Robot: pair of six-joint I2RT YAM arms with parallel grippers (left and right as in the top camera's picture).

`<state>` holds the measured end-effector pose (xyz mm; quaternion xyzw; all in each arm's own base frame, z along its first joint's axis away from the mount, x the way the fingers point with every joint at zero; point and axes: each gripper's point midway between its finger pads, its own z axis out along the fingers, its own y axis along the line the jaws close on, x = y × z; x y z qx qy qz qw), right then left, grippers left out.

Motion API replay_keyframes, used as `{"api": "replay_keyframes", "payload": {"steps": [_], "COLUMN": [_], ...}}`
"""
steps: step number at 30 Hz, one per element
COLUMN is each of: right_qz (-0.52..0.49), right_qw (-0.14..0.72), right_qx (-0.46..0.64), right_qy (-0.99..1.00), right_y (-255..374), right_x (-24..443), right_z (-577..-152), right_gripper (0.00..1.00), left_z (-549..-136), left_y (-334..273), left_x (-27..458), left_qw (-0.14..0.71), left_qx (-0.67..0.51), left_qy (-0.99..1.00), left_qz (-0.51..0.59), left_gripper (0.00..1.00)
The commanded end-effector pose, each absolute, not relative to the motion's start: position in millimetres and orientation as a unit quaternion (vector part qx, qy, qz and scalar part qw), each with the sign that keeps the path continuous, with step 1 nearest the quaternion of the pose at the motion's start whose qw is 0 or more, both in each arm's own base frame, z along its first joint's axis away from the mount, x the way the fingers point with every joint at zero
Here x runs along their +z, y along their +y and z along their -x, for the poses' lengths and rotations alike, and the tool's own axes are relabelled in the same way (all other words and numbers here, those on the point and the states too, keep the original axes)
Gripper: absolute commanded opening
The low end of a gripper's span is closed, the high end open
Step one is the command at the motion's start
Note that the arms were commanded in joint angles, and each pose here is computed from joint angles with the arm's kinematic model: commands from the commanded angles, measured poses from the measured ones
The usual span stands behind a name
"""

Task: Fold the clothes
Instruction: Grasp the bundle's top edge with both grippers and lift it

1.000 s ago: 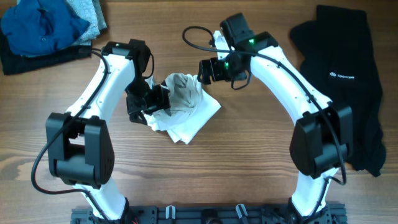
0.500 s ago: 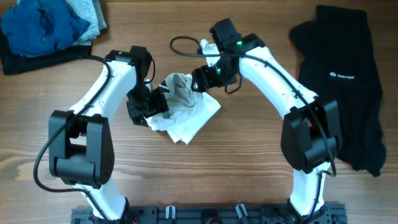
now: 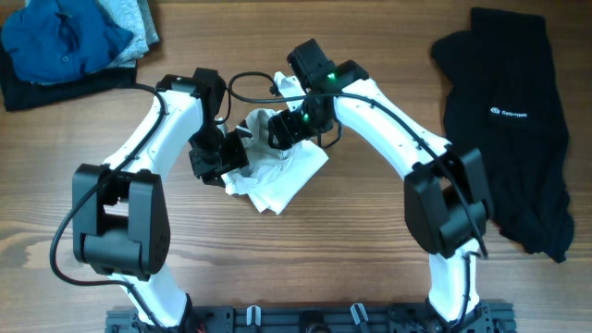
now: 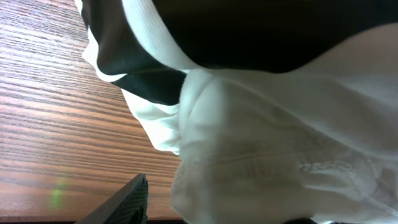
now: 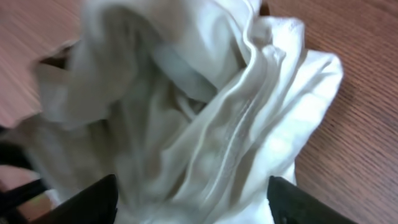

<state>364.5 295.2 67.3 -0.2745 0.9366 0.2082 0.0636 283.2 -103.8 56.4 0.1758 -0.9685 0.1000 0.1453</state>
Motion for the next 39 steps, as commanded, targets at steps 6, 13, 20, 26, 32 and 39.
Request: {"api": "replay_keyframes", "payload": {"steps": [6, 13, 20, 26, 32, 39], "right_qz": [0.283, 0.24, 0.192, 0.154, 0.117, 0.108], "right_qw": [0.078, 0.084, 0.063, 0.019, -0.063, -0.106], "right_qx": [0.186, 0.114, 0.079, 0.048, 0.018, 0.018], "right_qy": [0.938, 0.96, 0.976, 0.987, 0.991, 0.988], "right_y": [293, 270, 250, 228, 209, 214], "right_x": [58, 63, 97, 111, 110, 94], "right_z": [-377, -388, -382, -355, -317, -293], "right_gripper": [0.27, 0.04, 0.04, 0.04, 0.04, 0.42], "left_z": [-282, -275, -269, -253, -235, -228], "left_y": [-106, -104, -103, -100, -103, -106], "left_x": [54, 58, 85, 98, 85, 56], "left_qw": [0.154, 0.165, 0.14, 0.158, 0.182, 0.178], "left_qx": [0.109, 0.105, 0.115, 0.108, 0.096, 0.096], "left_qy": [-0.965, -0.964, -0.969, -0.966, -0.965, -0.967], "left_qz": [-0.185, -0.183, -0.17, -0.173, -0.163, -0.154], "left_gripper": [0.36, 0.04, 0.04, 0.04, 0.04, 0.19]}}
